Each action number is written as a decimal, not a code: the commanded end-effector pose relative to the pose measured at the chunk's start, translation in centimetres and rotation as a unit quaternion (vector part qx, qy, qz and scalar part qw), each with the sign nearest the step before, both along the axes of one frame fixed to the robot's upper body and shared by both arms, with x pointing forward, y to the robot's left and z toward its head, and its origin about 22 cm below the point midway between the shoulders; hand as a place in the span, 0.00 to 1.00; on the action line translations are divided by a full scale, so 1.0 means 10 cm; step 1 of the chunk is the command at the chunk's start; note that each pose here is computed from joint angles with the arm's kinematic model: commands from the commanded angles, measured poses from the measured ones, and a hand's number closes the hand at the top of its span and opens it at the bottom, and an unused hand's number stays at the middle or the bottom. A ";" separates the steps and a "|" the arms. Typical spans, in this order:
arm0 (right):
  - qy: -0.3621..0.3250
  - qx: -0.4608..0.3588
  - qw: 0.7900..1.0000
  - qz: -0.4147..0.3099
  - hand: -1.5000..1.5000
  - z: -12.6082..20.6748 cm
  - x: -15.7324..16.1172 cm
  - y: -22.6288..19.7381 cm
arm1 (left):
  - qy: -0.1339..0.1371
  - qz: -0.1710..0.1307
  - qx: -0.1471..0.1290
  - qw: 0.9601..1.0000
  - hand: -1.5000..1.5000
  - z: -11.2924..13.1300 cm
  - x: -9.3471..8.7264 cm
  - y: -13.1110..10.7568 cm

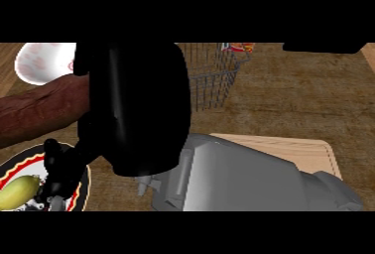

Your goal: Pick the sweet potato from the cutting board and place it in the basket

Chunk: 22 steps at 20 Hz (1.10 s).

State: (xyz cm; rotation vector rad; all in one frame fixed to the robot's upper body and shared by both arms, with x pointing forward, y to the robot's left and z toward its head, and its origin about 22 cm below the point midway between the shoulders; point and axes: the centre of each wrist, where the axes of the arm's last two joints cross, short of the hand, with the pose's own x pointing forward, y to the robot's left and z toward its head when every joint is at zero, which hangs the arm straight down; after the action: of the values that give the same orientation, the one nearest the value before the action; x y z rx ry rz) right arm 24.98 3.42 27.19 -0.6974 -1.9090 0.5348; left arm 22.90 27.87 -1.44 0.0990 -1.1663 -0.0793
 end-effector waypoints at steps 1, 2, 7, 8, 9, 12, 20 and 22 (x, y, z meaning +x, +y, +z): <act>0.068 0.049 0.993 -0.077 1.00 0.24 0.13 0.15 | 0.061 0.012 0.010 0.998 0.50 -0.21 -0.07 0.09; 0.069 0.051 0.993 -0.079 1.00 0.36 0.15 0.16 | 0.075 0.011 0.012 0.997 0.50 -0.27 -0.14 0.03; 0.079 0.033 0.991 -0.100 1.00 0.50 0.36 0.27 | 0.073 0.013 0.019 0.997 0.50 -0.30 -0.21 0.05; 0.075 0.028 0.992 -0.100 1.00 0.41 0.53 0.24 | 0.062 0.021 0.017 0.998 0.50 -0.24 -0.14 0.09; 0.089 0.018 0.991 -0.103 1.00 0.46 0.61 0.24 | 0.068 0.020 0.018 0.997 0.50 -0.32 -0.17 0.14; 0.091 0.030 0.990 -0.105 1.00 0.34 0.76 0.20 | 0.069 0.026 0.012 0.997 0.50 -0.30 -0.27 0.14; 0.126 0.083 0.983 -0.107 1.00 0.00 1.07 0.14 | 0.062 0.012 0.017 0.998 0.50 -0.25 -0.20 0.05; 0.130 0.143 0.976 -0.098 1.00 0.08 1.13 0.08 | 0.059 0.012 0.013 0.998 0.50 -0.22 -0.10 0.02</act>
State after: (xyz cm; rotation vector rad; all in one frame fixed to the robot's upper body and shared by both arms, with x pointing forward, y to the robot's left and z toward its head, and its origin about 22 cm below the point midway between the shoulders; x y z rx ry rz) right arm 35.18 4.75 28.63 -0.6803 -1.6913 0.3800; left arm 22.79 28.31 -1.33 0.1215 -1.1855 -0.0643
